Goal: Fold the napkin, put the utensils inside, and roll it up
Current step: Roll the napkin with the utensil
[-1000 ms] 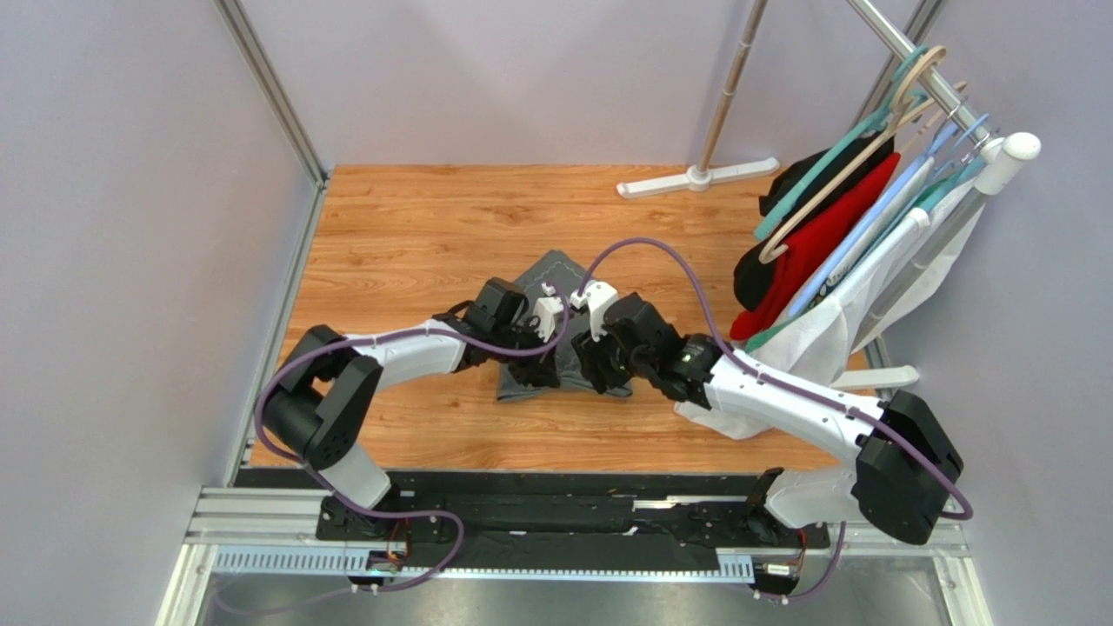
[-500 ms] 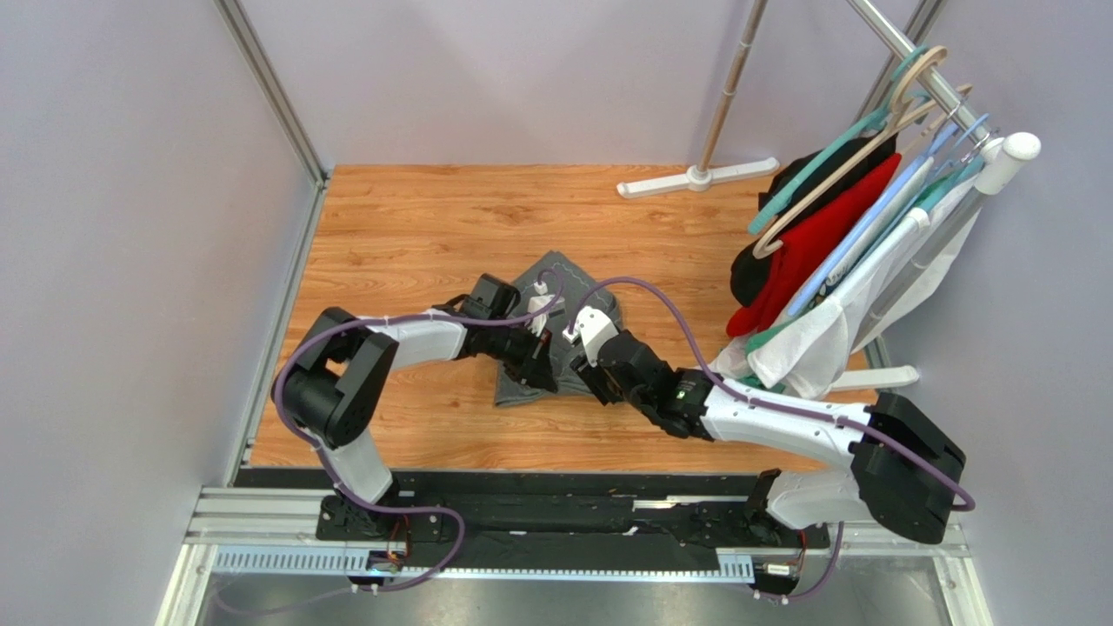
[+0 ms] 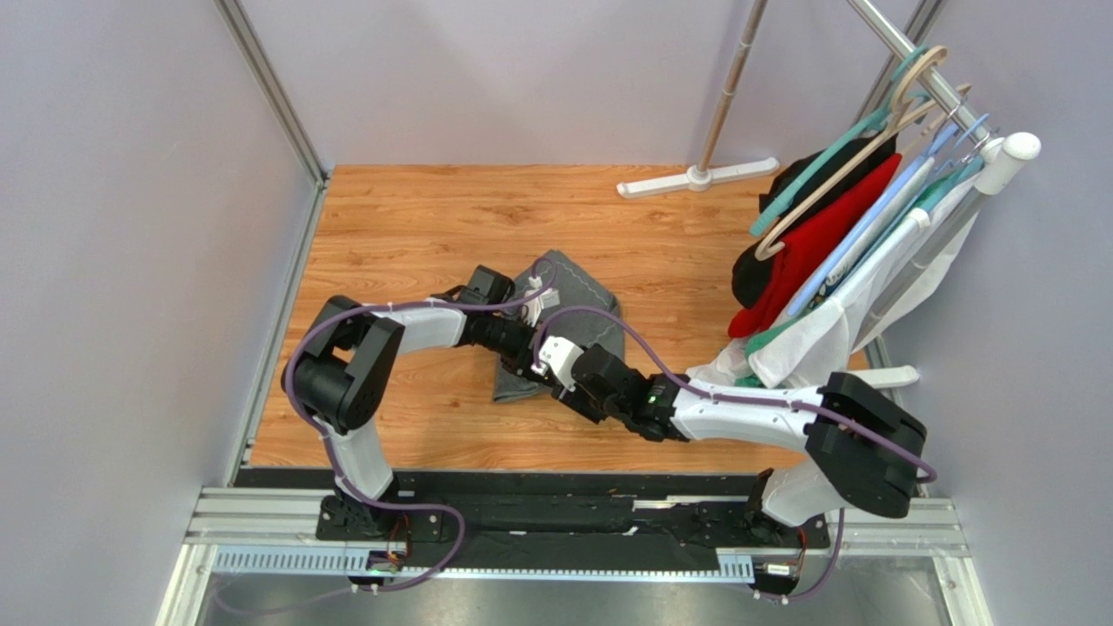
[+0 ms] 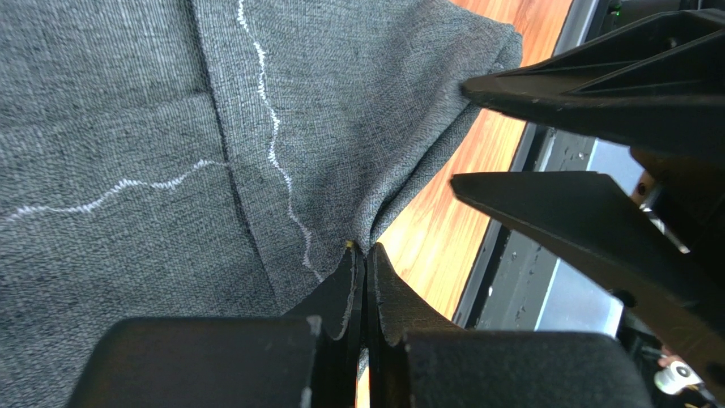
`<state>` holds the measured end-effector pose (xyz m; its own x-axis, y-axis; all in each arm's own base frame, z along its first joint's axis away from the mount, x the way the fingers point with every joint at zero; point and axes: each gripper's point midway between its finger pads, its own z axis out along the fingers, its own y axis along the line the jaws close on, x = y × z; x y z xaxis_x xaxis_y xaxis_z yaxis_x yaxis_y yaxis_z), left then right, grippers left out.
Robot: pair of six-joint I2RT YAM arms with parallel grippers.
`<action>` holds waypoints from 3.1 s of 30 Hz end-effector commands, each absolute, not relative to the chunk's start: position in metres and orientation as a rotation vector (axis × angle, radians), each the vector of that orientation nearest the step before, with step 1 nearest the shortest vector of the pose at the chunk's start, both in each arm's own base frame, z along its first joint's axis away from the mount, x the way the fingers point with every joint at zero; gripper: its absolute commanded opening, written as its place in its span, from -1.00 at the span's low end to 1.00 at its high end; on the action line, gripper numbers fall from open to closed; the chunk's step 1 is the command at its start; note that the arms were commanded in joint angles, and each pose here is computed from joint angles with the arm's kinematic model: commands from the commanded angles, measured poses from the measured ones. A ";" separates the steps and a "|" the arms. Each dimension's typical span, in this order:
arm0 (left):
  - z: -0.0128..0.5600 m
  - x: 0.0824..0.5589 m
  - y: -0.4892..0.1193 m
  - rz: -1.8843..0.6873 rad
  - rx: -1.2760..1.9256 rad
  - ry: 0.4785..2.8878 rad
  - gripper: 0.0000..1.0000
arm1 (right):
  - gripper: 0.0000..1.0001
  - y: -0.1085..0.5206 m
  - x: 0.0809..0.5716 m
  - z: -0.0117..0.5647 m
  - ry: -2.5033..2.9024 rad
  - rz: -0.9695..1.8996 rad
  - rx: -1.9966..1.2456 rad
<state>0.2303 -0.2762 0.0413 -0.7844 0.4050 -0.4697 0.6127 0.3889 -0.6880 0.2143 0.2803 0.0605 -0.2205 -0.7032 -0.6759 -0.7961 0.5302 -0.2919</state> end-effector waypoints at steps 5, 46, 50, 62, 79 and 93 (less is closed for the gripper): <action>0.052 0.234 -0.282 -1.410 0.937 2.367 -1.00 | -0.01 0.299 0.233 0.068 1.888 0.075 -1.266; 0.057 0.244 -0.280 -1.336 0.929 2.356 -0.55 | -1.00 0.308 0.228 0.040 1.988 0.168 -1.402; 0.071 0.256 -0.278 -1.300 0.872 2.312 0.08 | -1.00 0.309 0.223 0.050 2.028 0.234 -1.377; 0.093 0.310 -0.243 -1.060 0.567 2.299 0.49 | -1.00 0.314 0.209 0.054 2.126 0.400 -1.334; 0.162 0.315 -0.193 -0.747 0.467 1.896 0.50 | -1.00 0.325 0.218 0.054 2.346 0.704 -1.254; 0.153 0.240 -0.236 -0.768 0.790 1.797 0.29 | -1.00 0.323 0.240 0.036 2.499 0.858 -1.186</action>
